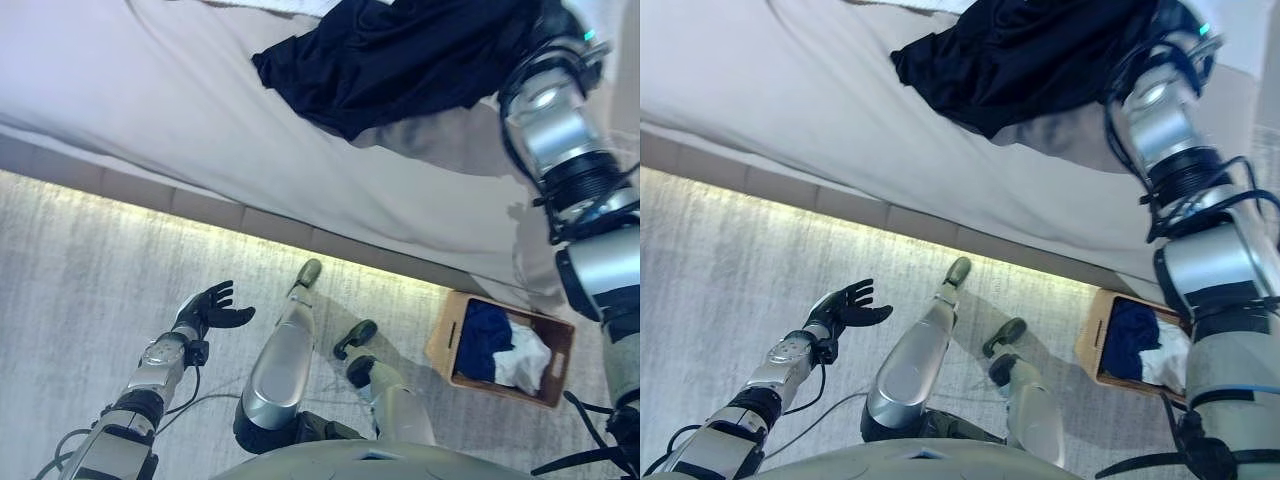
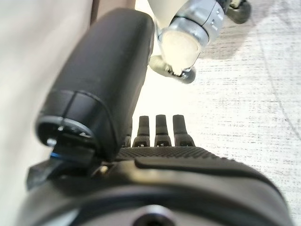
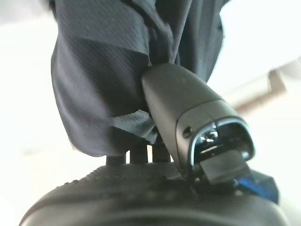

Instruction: Pick up the clothes from the bed and place them into the basket

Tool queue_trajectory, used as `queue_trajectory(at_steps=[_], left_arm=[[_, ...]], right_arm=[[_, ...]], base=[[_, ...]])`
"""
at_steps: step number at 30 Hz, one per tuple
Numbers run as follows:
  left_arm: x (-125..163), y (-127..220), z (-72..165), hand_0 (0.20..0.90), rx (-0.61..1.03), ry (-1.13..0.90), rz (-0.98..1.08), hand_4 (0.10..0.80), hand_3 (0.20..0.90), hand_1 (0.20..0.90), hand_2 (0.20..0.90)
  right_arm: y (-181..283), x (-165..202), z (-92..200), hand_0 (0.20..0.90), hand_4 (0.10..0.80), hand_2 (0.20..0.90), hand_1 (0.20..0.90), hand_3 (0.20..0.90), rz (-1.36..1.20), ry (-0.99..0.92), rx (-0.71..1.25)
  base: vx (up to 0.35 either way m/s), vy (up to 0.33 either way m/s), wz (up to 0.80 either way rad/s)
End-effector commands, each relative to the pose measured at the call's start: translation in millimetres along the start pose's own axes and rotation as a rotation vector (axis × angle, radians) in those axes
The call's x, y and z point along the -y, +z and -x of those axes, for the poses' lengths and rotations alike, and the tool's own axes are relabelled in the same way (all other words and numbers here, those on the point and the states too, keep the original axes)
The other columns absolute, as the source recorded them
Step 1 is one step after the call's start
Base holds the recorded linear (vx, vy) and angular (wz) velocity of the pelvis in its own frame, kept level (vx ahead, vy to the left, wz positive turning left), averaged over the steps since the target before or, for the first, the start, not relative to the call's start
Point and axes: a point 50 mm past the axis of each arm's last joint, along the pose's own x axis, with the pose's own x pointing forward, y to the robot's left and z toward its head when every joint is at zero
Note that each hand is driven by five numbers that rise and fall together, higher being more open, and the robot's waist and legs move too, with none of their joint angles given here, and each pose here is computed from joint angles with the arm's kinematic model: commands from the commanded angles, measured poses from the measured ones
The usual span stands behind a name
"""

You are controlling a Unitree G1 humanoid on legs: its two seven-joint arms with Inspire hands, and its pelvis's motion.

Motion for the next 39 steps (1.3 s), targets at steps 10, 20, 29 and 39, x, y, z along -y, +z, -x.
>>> queue_trajectory(at_steps=[10,20,29,39], left_arm=[[9,-88,26,0.9,-0.352,-0.049,-0.163,0.8,0.9,0.9,0.9],[29,-90,23,0.9,-0.386,-0.124,-0.192,0.8,0.9,0.9,0.9],[41,-94,24,0.9,-0.405,-0.179,-0.229,0.8,0.9,0.9,0.9],[31,-100,28,0.9,-0.44,-0.152,-0.24,0.8,0.9,0.9,0.9]], right_arm=[[-6,128,-10,0.3,0.1,0.3,0.3,0.2,0.167,-0.339,0.134],[-10,168,-5,0.3,0.1,0.3,0.3,0.2,0.209,-0.399,0.182],[-33,166,1,0.3,0.1,0.3,0.3,0.2,0.21,-0.333,0.134],[-74,115,8,0.3,0.1,0.3,0.3,0.2,0.274,-0.024,-0.018]], base=[[0.021,-0.028,-0.46],[-0.021,-0.045,-0.49],[-0.017,-0.087,-0.27],[-0.014,-0.084,-0.06]])
